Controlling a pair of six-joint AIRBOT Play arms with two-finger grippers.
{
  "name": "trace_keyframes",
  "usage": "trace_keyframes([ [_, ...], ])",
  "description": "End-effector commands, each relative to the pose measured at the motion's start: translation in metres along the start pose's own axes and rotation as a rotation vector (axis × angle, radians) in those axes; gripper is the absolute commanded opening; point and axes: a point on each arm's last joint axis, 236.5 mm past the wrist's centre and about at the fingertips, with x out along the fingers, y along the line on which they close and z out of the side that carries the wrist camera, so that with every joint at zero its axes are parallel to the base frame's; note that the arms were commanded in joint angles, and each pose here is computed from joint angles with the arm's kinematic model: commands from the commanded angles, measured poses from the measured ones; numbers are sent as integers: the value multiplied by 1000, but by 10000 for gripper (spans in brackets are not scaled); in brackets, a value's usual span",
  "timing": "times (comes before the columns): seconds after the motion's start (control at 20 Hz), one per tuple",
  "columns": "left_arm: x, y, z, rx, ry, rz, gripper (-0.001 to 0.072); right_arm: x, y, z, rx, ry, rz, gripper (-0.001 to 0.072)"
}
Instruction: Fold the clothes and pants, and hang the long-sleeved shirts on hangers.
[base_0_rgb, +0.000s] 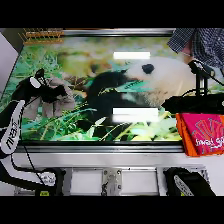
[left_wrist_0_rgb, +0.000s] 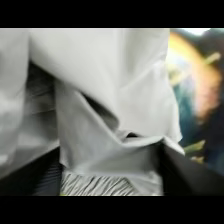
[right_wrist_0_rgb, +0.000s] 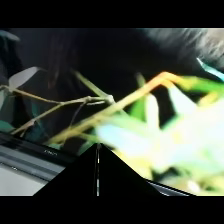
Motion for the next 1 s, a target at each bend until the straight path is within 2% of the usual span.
trace_keyframes([
  [0.0,14,-30,6,-155,-14,-146,149,0,0,0,0,1,1,23],
  [0.05,8,-44,11,-166,-28,-196,4,0,0,0,0,1,1,22],
  [0.15,-25,-93,27,-79,-89,-313,4,0,0,0,0,1,1,22],
  [0.3,-111,-203,16,185,-153,-502,4,0,0,0,0,1,0,22],
  [0.5,-206,-325,-62,548,-220,-691,5,-1,5,24,13,-101,20,22],
  [0.6,-220,-364,-109,652,-188,-757,5,-4,1,40,-16,-171,1,22],
  [0.7,-212,-383,-151,704,-133,-785,5,-14,-22,62,-26,-271,-87,22],
  [0.75,-202,-385,-168,718,-97,-781,60,-20,-34,71,-12,-314,-125,22],
  [0.8,-191,-381,-176,727,-72,-760,411,-25,-42,76,-1,-336,-142,22],
  [0.85,-178,-372,-176,698,-53,-715,625,-28,-50,77,17,-347,-158,22],
  [0.95,-152,-339,-158,632,-42,-590,617,-35,-68,78,55,-359,-189,22],
])
